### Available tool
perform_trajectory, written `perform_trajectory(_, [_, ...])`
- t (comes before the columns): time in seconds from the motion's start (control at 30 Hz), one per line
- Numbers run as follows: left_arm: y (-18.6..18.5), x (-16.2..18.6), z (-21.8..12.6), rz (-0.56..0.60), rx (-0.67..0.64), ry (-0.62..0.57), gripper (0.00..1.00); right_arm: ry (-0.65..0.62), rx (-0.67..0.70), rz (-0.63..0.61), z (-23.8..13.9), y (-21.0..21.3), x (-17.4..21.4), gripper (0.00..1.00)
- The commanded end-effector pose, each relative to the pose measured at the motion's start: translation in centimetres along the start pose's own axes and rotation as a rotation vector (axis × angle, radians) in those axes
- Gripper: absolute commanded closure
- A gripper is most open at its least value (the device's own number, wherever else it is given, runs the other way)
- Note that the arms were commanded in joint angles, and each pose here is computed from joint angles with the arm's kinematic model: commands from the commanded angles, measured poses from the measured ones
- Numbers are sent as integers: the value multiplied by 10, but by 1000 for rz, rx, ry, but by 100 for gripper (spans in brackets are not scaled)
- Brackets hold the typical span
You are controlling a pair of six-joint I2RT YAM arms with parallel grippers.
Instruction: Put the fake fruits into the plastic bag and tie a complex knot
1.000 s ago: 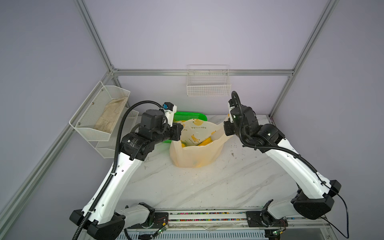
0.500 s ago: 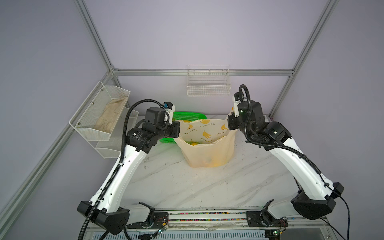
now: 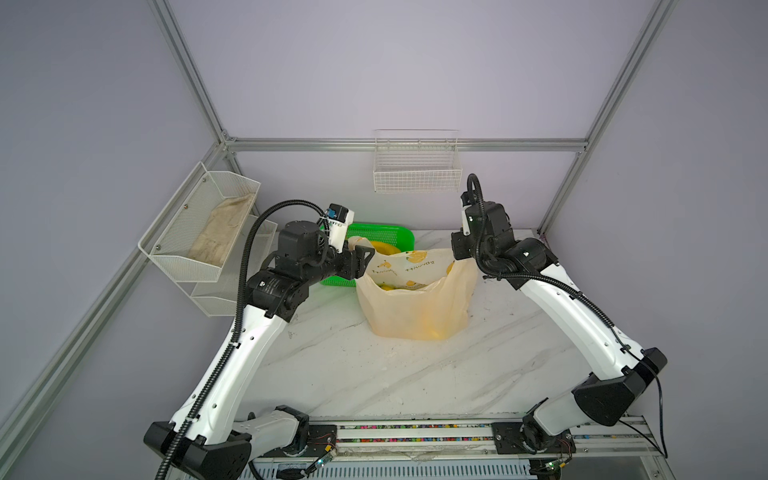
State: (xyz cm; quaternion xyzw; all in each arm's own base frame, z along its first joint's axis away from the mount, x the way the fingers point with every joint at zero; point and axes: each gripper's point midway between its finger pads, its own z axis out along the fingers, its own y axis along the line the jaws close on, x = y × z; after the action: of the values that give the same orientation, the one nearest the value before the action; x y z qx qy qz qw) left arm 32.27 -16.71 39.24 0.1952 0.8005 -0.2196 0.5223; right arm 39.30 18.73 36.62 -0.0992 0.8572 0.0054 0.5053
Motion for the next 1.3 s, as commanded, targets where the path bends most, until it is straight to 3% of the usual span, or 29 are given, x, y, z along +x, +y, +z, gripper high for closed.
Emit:
perform_trajectory(0.0, [-28,-14,-30,224,115,-122,23,-25,-31,-4,4,5,-10,100])
perform_trajectory(0.17, [-15,-7,-50,483,8,-73,13,-39,-46,-5,4,7,-13,100])
perform_trajectory(0.27, [-28,6,-51,551,155,8,12,-54,-54,-4,3,7,-15,100])
perform_trajectory(0.4, [-38,14,-50,566,295,31,11,-62,-65,-10,4,8,-18,100])
perform_trajectory(0.5, [-27,12,-47,568,300,23,11,-60,-76,-21,6,11,-18,100])
perform_trajectory(0.77, [-23,2,-48,581,472,-93,15,-65,-66,-25,4,6,-19,100])
perform_trajectory(0.87, [-20,-3,-41,572,499,-106,24,-60,-60,-26,7,5,-17,100])
perform_trajectory(0.93, [-18,-6,-37,568,507,-115,38,-55,-54,-25,9,4,-16,100])
perform_trajectory(1.03, [-10,-10,-28,526,490,-94,68,-56,-50,-20,9,2,-17,100])
perform_trajectory(1.13, [-9,-18,-25,461,496,-92,80,-61,-30,-19,8,-2,-18,100])
perform_trajectory(1.2, [-5,-32,-22,358,461,-115,90,-72,-7,-21,7,-6,-21,100])
perform_trajectory(1.23, [3,-42,-18,262,404,-127,95,-80,6,-19,7,-9,-24,96])
perform_trajectory(1.27, [9,-49,-15,189,354,-141,100,-90,37,-30,5,-14,-27,83])
